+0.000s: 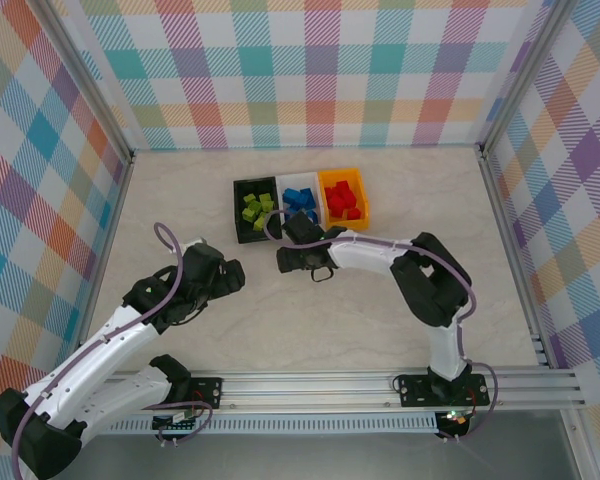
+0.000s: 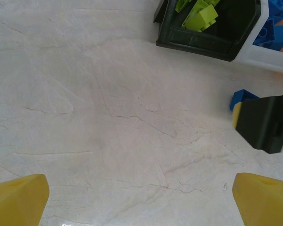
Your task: Sort the legos into containers by color
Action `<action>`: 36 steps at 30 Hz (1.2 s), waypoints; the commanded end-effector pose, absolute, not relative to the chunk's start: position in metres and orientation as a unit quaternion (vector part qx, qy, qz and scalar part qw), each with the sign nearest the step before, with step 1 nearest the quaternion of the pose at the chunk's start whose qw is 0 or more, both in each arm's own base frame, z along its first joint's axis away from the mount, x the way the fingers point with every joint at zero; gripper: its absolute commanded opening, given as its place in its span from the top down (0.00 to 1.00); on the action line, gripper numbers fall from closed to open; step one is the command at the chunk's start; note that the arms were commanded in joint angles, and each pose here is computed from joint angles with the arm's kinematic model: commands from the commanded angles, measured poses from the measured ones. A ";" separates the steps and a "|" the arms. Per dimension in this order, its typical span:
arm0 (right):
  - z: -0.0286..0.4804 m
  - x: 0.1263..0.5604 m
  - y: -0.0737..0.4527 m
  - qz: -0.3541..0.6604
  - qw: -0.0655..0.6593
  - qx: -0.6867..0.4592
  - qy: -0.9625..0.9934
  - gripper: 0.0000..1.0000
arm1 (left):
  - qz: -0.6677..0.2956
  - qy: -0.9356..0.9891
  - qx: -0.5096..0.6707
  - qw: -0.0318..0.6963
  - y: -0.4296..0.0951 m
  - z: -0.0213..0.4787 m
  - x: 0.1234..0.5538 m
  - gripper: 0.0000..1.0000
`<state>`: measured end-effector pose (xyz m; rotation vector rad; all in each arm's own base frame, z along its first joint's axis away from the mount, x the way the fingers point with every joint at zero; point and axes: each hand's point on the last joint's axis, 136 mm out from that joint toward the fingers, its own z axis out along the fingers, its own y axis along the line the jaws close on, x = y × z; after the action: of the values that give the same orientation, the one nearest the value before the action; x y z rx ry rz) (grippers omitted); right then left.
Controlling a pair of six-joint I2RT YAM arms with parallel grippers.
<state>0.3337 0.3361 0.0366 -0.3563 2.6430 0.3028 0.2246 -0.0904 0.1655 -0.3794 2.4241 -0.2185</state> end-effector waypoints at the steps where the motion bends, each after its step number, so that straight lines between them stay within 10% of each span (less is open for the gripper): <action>1: 0.036 0.348 0.346 0.098 0.244 -0.120 0.957 0.17 | -0.067 0.930 -0.148 0.330 -0.081 0.160 0.221 0.00; 17: 0.035 0.347 0.344 0.066 0.252 -0.120 0.958 0.61 | -0.064 0.928 -0.146 0.335 -0.081 0.163 0.223 0.00; 36: 0.131 0.430 0.337 0.107 0.337 -0.096 0.930 0.62 | -0.058 0.925 -0.148 0.344 -0.079 0.175 0.227 0.00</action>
<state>0.4229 0.3359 0.1479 -0.2106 2.3876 0.3176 0.2243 -0.0848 0.1661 -0.3817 2.4211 -0.1773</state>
